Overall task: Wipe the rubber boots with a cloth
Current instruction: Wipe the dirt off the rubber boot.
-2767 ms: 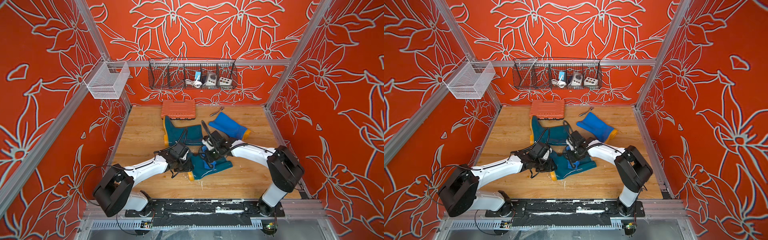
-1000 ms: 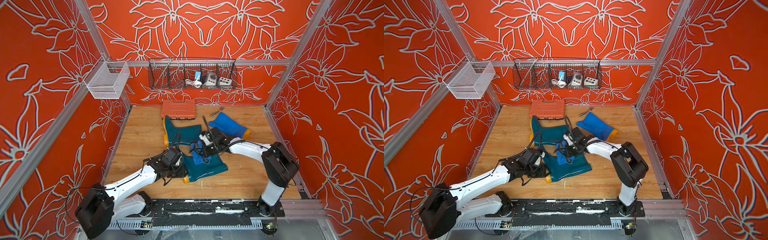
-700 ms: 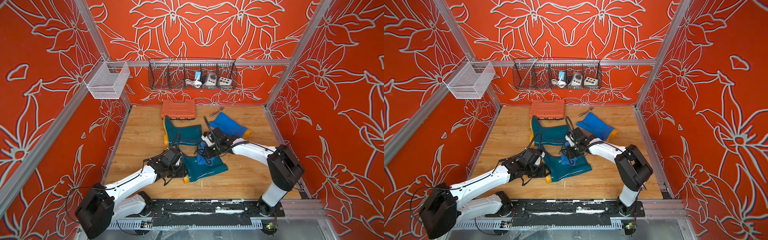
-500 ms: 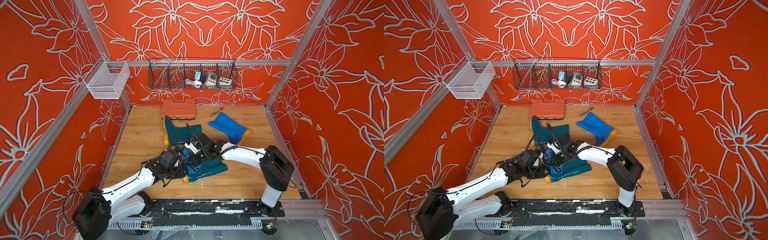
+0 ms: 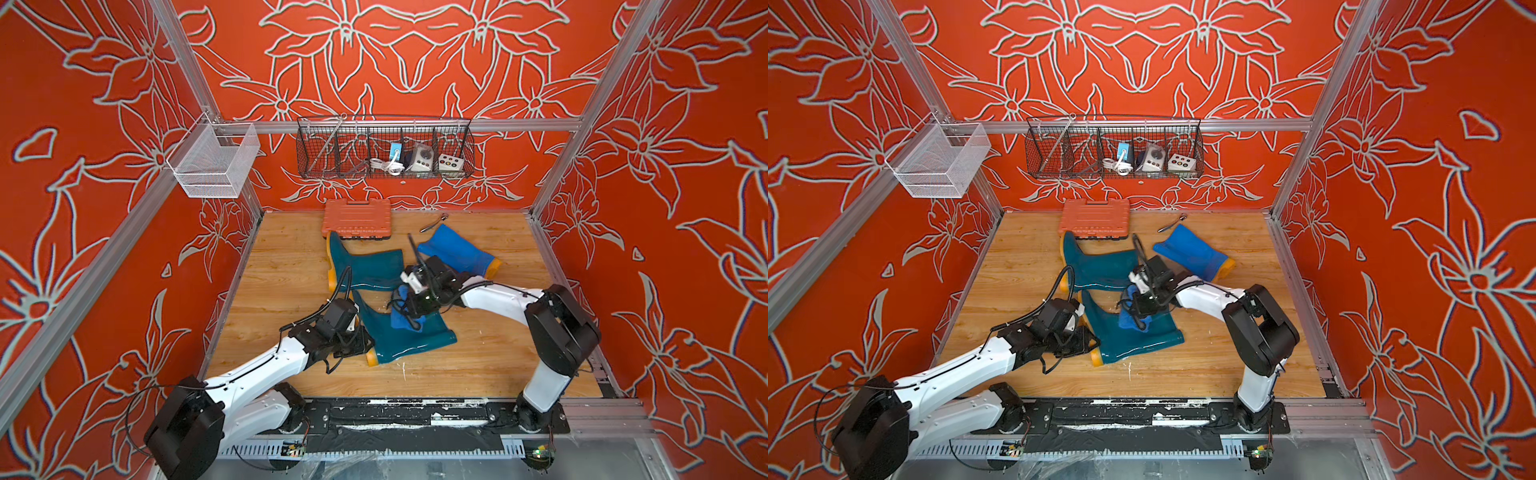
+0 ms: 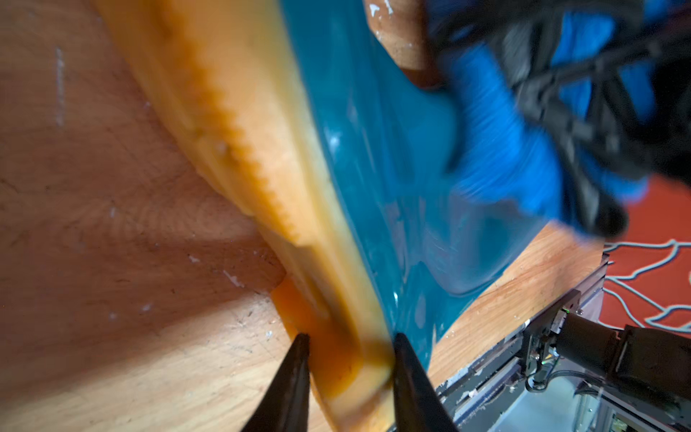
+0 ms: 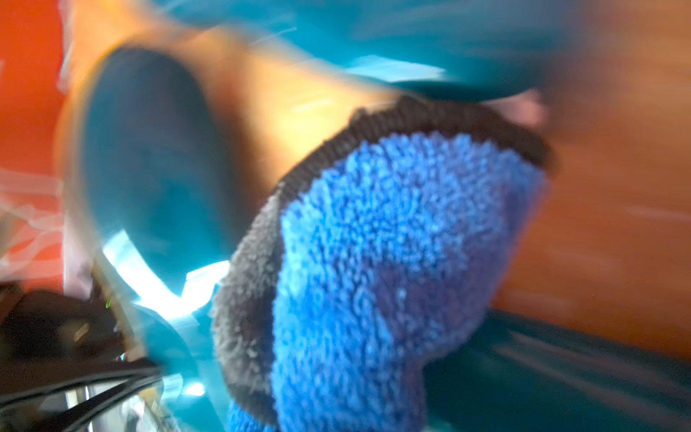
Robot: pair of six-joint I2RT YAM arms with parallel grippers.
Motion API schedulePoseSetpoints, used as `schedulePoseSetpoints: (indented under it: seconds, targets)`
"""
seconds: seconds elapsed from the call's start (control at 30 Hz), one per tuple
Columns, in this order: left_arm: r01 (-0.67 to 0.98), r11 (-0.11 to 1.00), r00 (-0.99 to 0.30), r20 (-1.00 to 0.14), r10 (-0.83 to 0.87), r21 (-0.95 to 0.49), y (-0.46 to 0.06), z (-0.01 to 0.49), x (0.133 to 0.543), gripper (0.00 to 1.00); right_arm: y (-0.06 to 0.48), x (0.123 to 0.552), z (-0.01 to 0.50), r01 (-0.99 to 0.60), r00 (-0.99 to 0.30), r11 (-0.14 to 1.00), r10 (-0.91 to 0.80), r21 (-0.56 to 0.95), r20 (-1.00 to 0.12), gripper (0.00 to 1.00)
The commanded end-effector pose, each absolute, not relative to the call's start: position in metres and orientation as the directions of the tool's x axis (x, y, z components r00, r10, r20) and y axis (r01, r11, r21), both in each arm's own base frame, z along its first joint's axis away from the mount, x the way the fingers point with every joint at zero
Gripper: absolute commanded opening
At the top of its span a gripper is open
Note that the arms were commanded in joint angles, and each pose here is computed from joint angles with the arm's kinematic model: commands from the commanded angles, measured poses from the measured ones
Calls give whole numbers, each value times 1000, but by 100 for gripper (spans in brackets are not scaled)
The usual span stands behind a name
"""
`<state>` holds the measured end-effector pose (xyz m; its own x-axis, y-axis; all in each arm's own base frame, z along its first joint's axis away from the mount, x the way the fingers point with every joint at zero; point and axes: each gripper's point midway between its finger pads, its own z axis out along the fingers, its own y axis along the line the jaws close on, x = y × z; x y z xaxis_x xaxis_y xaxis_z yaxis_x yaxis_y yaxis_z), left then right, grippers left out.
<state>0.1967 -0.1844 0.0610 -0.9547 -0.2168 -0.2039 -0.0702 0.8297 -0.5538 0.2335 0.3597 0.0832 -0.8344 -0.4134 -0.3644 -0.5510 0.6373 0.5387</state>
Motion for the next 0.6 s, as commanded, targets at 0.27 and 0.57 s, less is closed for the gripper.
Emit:
schedulePoseSetpoints:
  seconds: [0.27, 0.57]
  targets:
    - [-105, 817, -946, -196, -258, -567, -180, 67, 227, 13, 252, 262, 31, -363, -931, 819, -300, 445, -208, 0]
    - [-113, 803, -952, -168, -256, -585, -186, 63, 228, 16, 332, 221, 59, -567, -823, 714, -474, 411, -312, 0]
